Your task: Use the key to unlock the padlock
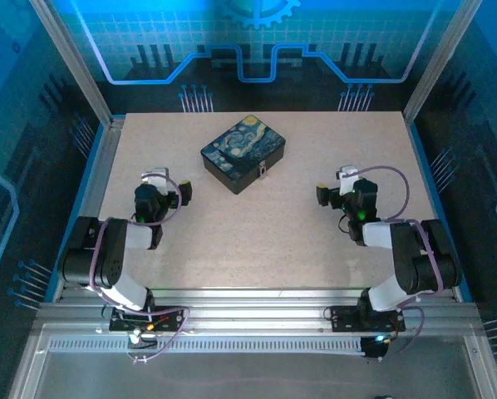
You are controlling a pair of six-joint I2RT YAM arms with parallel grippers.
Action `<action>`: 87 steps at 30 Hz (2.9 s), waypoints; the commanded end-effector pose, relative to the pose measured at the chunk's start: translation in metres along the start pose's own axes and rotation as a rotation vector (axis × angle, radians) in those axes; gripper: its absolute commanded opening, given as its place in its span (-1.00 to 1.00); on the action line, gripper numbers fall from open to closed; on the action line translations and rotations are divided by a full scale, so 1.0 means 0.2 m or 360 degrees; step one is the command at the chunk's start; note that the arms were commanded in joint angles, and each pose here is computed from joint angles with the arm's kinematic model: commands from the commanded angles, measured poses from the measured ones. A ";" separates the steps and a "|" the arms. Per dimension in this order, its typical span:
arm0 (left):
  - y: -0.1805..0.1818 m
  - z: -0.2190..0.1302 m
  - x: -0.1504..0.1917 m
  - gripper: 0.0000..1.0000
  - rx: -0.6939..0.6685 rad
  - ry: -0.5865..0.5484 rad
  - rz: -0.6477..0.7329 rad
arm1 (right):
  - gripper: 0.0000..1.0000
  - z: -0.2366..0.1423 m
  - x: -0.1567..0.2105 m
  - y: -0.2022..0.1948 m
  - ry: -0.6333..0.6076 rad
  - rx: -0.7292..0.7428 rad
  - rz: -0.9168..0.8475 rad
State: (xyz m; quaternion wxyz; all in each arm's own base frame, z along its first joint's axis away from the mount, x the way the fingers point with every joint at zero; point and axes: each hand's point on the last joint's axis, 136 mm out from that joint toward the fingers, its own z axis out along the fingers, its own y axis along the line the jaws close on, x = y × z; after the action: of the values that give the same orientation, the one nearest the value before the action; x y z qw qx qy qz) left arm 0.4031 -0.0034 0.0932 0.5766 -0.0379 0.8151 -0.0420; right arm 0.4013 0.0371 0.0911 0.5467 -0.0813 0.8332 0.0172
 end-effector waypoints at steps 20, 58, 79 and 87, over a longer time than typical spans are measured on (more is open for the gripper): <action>-0.01 -0.02 -0.01 0.98 0.0023 -0.0011 0.0028 | 1.00 -0.02 -0.01 -0.03 -0.0008 0.0026 0.0031; 0.29 -0.07 -0.21 0.98 -0.0450 0.0551 -0.0937 | 0.40 -0.93 0.37 -0.61 0.1084 0.1119 0.1398; 0.01 -0.11 -0.32 0.98 -0.0415 0.0743 -0.0753 | -0.04 -1.04 0.78 -0.71 0.1173 0.1396 0.1887; 0.00 -0.11 -0.34 0.98 -0.0384 0.0710 -0.0772 | -0.04 -0.93 0.81 -0.72 0.1171 0.1269 0.1884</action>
State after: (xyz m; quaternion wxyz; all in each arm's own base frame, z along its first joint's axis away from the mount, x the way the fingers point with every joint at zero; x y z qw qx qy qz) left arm 0.4000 0.0072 0.1473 0.3327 -0.2849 0.8958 -0.0758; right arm 0.1858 -0.1465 0.0329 0.1208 0.5803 0.8044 -0.0404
